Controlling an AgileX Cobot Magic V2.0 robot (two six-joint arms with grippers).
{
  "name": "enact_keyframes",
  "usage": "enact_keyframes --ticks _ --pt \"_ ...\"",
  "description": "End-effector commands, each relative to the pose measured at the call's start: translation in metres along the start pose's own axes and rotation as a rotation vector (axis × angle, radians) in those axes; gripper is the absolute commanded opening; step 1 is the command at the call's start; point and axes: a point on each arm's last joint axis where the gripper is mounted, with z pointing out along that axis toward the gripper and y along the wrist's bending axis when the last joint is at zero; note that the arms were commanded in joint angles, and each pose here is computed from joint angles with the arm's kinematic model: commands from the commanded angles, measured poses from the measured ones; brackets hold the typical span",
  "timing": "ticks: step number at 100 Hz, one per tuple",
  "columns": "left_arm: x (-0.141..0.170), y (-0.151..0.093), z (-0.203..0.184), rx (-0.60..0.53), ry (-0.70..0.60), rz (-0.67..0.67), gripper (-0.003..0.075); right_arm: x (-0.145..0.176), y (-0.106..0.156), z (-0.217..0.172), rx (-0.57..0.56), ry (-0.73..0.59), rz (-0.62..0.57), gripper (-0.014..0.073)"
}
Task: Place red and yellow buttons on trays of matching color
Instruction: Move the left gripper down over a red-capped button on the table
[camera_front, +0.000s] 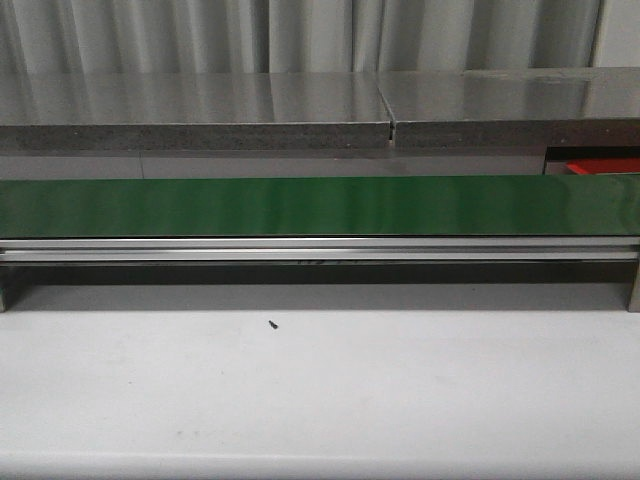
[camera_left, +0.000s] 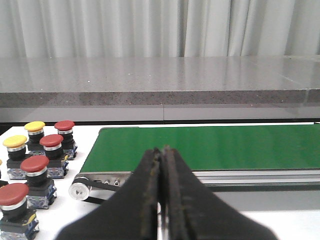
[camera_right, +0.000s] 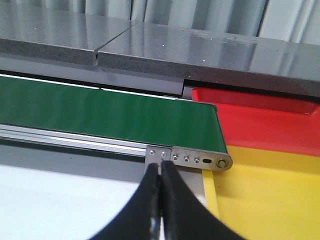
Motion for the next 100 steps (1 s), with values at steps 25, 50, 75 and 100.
enact_keyframes --ticks 25,50,75,100 --pt "-0.010 0.000 -0.003 0.006 -0.120 -0.011 -0.0019 -0.008 0.000 -0.002 -0.004 -0.097 -0.001 -0.0098" --pt "-0.049 -0.002 -0.001 0.014 -0.108 -0.062 -0.0019 -0.008 0.000 -0.002 -0.004 -0.097 -0.001 -0.0098" --pt "-0.107 -0.009 0.036 0.048 0.238 -0.116 -0.0019 -0.008 0.000 -0.002 -0.004 -0.097 -0.001 -0.0098" --pt "-0.139 -0.014 0.090 0.069 0.494 -0.136 -0.0019 -0.008 0.000 -0.002 -0.004 -0.097 -0.001 -0.0098"
